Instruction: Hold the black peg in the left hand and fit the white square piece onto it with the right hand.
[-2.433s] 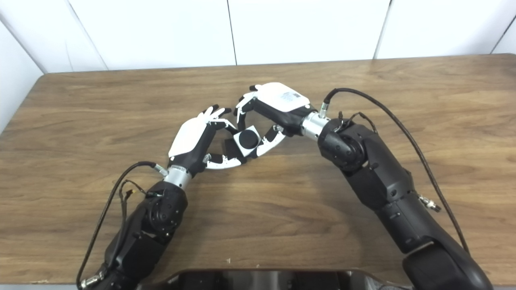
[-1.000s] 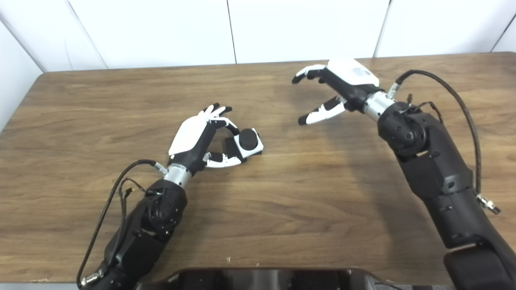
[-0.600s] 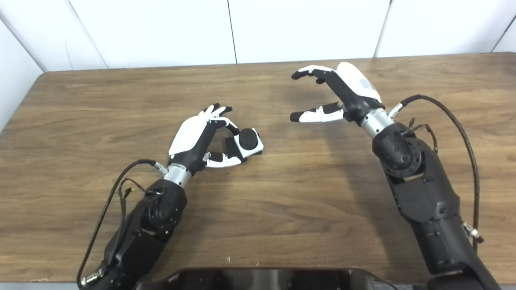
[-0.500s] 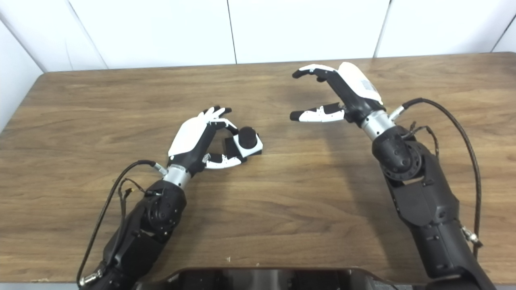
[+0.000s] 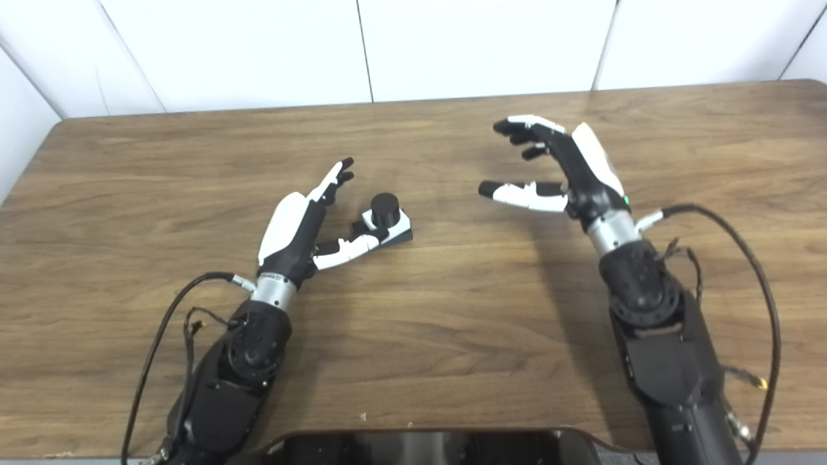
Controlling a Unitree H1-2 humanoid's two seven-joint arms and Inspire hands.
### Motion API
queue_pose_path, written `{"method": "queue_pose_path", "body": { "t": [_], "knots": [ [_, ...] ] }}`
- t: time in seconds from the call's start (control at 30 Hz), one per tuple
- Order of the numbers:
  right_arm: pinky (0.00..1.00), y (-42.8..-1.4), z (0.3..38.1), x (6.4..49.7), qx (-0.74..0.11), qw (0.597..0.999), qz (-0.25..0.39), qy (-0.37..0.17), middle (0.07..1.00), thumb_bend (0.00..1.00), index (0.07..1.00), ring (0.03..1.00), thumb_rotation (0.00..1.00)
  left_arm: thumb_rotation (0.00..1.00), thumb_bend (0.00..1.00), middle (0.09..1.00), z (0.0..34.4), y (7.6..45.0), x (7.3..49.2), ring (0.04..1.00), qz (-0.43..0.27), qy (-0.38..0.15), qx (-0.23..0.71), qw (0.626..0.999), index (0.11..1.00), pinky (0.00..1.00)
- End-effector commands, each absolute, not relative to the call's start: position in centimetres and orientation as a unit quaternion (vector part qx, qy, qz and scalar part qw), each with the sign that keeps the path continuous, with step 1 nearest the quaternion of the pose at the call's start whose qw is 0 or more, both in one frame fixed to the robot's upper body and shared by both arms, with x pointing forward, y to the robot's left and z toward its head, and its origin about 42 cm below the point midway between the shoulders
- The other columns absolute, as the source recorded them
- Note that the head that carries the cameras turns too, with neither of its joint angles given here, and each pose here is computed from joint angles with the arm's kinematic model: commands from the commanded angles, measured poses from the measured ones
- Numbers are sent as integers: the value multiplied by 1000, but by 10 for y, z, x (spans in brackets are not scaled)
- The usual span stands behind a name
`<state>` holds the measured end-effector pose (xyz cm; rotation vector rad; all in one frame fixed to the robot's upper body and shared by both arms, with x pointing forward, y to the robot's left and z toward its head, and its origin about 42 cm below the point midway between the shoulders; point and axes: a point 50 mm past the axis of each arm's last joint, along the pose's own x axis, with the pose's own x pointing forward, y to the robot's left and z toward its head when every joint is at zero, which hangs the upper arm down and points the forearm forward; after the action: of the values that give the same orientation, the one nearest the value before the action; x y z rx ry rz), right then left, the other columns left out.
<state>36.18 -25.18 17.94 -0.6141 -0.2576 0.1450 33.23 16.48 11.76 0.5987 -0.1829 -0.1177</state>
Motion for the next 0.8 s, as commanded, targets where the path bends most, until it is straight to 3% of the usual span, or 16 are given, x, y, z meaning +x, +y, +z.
{"method": "queue_pose_path", "body": {
  "t": [0.0,0.17,0.33,0.4,0.6,0.67,0.77],
  "knots": [
    [729,-246,201,363,-275,944,45,-174,778,651,729,791,402,273,571,776,121,160,329,746,-43,-113,250,961,759,614],
    [687,-238,191,348,-227,958,29,-172,764,635,724,764,372,149,497,715,122,158,319,672,29,-116,108,987,699,542],
    [621,-226,184,337,-167,973,13,-161,732,628,711,697,334,268,442,689,132,157,309,656,93,-108,-11,990,679,549],
    [603,-222,182,333,-153,976,8,-156,727,611,709,683,312,281,419,684,136,158,306,650,103,-110,-32,988,673,531],
    [598,-213,175,328,-139,979,5,-151,719,576,695,692,306,189,375,639,140,161,302,595,111,-115,-54,986,624,480],
    [586,-212,173,327,-137,979,5,-148,713,570,692,682,302,108,451,622,140,162,301,580,111,-115,-55,986,537,472],
    [576,-211,170,325,-136,980,6,-144,706,566,691,673,303,75,484,609,141,163,300,571,112,-115,-57,985,501,466]
  ]
}}
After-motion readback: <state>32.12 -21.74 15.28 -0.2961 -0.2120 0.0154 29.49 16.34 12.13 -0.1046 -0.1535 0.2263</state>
